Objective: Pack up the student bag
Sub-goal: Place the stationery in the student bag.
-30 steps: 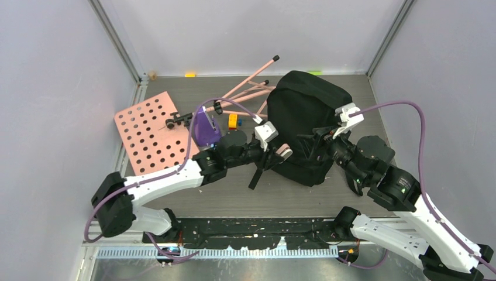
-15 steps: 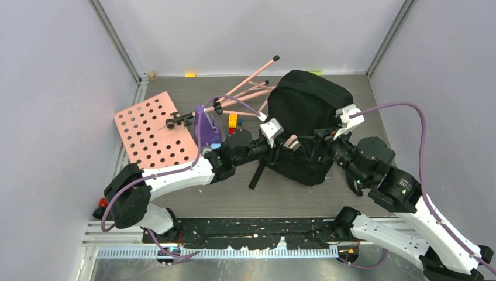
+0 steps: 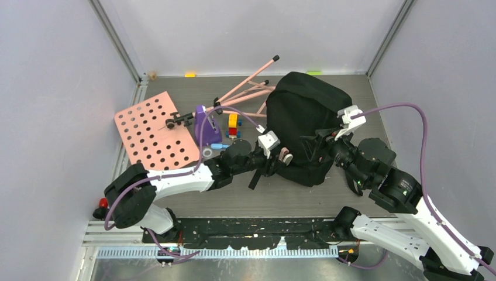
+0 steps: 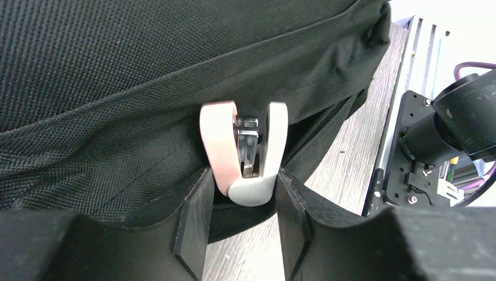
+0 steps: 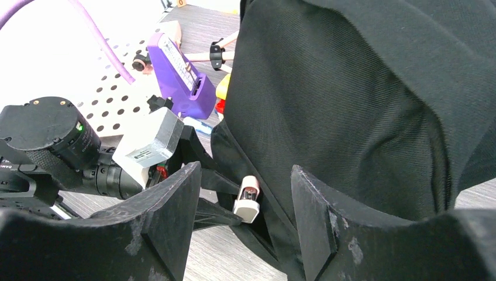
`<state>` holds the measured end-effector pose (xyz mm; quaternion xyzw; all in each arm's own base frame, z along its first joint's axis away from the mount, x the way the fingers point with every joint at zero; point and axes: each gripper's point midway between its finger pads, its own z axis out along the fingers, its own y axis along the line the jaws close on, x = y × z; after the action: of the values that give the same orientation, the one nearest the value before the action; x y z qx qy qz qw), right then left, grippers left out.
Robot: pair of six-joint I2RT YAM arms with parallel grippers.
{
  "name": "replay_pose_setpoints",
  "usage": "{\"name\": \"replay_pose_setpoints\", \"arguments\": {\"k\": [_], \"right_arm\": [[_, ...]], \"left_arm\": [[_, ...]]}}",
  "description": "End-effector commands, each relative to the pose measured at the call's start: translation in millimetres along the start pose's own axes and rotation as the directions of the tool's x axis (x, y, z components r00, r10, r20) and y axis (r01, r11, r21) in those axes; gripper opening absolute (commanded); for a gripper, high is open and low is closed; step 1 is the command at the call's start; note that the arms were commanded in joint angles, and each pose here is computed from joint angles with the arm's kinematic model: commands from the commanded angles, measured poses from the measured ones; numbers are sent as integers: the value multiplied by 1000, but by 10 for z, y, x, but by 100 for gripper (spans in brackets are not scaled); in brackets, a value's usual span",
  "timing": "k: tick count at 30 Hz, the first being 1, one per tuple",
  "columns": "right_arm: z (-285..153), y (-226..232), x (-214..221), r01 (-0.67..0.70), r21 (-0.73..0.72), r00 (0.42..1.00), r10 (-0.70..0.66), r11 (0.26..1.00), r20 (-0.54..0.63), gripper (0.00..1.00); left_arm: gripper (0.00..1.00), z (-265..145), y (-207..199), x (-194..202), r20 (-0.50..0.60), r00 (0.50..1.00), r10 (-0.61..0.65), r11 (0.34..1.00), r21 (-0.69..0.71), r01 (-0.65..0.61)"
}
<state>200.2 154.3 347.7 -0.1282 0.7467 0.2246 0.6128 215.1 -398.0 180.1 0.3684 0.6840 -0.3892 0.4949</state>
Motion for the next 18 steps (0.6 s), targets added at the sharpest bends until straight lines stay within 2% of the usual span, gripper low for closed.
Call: {"name": "replay_pose_setpoints", "arguments": {"k": [1, 4, 11, 18], "right_arm": [[-4, -6, -77, -22, 9, 999, 22, 1000, 36, 64], [8, 9, -80, -23, 5, 999, 23, 1000, 34, 64], [6, -3, -72, -21, 11, 999, 20, 1000, 28, 64], [13, -12, -33, -26, 14, 999, 26, 1000, 26, 64]], "left_arm": [[47, -90, 36, -12, -7, 1000, -8, 999, -31, 8], [58, -83, 45, -136, 5, 1000, -4, 999, -43, 4], [72, -110, 52, -456, 39, 999, 31, 997, -65, -28], [74, -137, 23, -779, 113, 993, 36, 997, -69, -28]]}}
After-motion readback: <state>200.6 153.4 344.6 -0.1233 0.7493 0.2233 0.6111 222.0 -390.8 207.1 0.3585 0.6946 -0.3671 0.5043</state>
